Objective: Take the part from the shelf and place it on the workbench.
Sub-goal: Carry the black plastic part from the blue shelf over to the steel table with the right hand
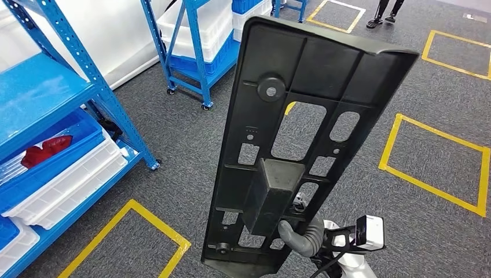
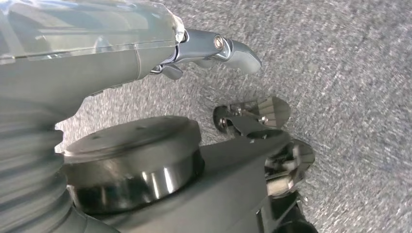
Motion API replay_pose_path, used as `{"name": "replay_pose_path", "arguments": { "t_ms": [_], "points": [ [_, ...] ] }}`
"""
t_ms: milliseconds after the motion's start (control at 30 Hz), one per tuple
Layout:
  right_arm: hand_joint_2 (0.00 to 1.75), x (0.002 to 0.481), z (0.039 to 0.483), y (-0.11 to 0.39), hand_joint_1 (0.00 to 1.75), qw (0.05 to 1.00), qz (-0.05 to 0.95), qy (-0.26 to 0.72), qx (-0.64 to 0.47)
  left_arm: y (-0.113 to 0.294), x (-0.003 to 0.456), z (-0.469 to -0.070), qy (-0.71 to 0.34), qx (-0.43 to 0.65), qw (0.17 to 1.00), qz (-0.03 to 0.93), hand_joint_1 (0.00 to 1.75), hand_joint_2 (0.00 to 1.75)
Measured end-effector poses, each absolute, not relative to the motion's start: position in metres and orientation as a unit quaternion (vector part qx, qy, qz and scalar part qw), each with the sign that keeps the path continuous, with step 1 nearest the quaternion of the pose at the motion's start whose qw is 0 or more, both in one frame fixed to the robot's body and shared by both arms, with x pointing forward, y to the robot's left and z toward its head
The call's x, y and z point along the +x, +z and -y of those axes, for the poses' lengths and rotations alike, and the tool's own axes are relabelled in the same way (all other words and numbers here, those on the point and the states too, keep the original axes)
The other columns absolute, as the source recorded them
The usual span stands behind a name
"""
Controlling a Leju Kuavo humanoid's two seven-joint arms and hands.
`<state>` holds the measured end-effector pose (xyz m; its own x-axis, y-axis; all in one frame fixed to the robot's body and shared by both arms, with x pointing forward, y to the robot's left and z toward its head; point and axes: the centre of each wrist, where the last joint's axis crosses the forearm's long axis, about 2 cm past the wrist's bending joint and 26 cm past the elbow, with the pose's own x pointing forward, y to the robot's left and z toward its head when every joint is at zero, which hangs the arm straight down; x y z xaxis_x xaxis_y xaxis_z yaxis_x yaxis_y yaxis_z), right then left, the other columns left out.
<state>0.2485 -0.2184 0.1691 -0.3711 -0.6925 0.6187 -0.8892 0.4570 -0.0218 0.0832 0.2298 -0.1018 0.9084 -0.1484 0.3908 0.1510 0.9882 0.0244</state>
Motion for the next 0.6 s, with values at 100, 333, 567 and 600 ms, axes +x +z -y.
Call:
{"name": "replay_pose_path", "arguments": {
  "t_ms": [100, 333, 567, 600],
  "points": [
    [1.75, 0.2487, 0.2187, 0.1694, 1.75, 0.274, 0.808, 0.179, 0.49, -0.1017, 0.0838, -0.2296, -0.077, -0.003, 0.977, 0.199, 0.0, 1.75],
    [1.75, 0.2502, 0.2191, 0.1701, 1.75, 0.272, 0.807, 0.177, 0.493, -0.1023, 0.0799, -0.229, -0.074, -0.003, 0.979, 0.192, 0.0, 1.75],
    [1.75, 0.2534, 0.2195, 0.1713, 1.75, 0.268, 0.805, 0.178, 0.499, -0.1025, 0.0794, -0.2292, -0.071, -0.001, 0.979, 0.191, 0.0, 1.75],
    [1.75, 0.2536, 0.2196, 0.1713, 1.75, 0.268, 0.805, 0.177, 0.499, -0.1025, 0.0793, -0.2292, -0.071, -0.001, 0.979, 0.19, 0.0, 1.75]
  ]
}}
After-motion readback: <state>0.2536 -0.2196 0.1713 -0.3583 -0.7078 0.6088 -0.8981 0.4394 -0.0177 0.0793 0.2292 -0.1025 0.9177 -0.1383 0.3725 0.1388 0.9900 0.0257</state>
